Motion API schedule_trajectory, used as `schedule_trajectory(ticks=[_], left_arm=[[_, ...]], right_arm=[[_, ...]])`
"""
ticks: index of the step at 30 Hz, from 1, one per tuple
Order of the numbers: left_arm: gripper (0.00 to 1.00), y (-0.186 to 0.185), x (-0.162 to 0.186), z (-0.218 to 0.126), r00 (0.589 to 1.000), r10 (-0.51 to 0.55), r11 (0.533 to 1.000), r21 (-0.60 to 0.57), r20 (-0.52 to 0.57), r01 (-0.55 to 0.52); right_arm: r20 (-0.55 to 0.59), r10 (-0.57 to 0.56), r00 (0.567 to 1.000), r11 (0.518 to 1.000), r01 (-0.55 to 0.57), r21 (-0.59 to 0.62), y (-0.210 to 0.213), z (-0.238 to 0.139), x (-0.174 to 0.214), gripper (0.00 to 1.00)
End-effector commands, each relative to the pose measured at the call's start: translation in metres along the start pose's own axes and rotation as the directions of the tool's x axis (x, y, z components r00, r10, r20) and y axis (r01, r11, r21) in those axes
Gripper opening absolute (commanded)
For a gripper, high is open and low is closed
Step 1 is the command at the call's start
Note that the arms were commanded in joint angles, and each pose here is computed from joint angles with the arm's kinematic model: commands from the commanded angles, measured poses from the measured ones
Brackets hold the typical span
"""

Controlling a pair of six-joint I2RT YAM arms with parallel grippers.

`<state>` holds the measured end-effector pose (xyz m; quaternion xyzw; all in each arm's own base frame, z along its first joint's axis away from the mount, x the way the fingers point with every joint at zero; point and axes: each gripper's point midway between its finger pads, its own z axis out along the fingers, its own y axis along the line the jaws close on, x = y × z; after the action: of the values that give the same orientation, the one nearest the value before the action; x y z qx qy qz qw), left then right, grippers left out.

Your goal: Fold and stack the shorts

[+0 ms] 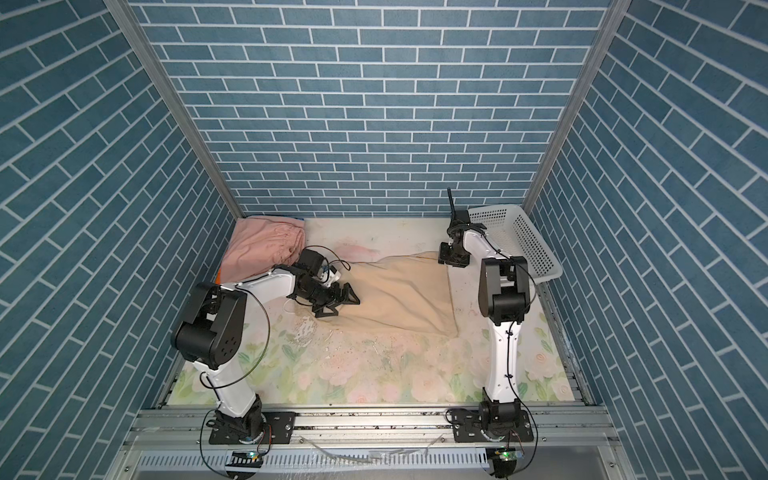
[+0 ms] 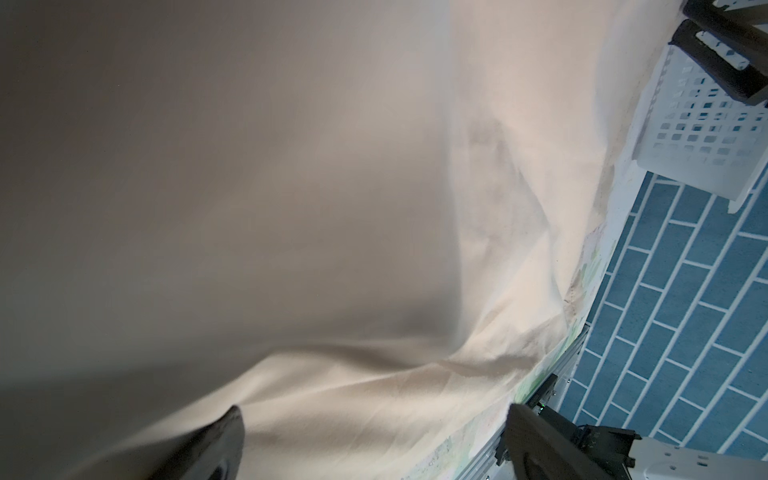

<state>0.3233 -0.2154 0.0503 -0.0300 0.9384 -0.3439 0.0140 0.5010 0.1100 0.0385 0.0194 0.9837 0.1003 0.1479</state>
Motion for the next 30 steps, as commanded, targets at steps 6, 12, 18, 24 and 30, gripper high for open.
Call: schedule_trajectory(ticks=[6, 12, 18, 24, 30], left_arm=[[1.00, 0.014, 0.001, 0.006, 1.000, -0.010, 0.999, -0.039, -0.014, 0.009], [1.00, 0.017, 0.002, 0.007, 1.000, -0.014, 0.999, -0.044, -0.019, 0.013], [1.00, 0.018, 0.002, 0.009, 1.000, -0.018, 0.999, -0.044, -0.021, 0.017], [1.00, 0.016, 0.001, 0.008, 1.000, -0.018, 0.999, -0.042, -0.020, 0.017], [1.00, 0.018, 0.001, 0.010, 0.999, -0.022, 0.999, -0.041, -0.023, 0.021]], right_arm=[[-0.012, 0.004, 1.000, 0.998, -0.004, -0.068, 0.010, 0.015, -0.001, 0.41], [0.005, -0.001, 1.000, 0.998, 0.001, -0.056, 0.009, 0.013, -0.005, 0.32], [0.027, -0.013, 1.000, 0.999, 0.014, -0.047, 0.009, 0.005, -0.011, 0.20], [0.034, -0.021, 0.999, 0.999, 0.022, -0.039, 0.009, 0.000, -0.014, 0.10], [0.051, -0.032, 0.998, 0.999, 0.034, -0.026, 0.010, -0.013, -0.017, 0.06]])
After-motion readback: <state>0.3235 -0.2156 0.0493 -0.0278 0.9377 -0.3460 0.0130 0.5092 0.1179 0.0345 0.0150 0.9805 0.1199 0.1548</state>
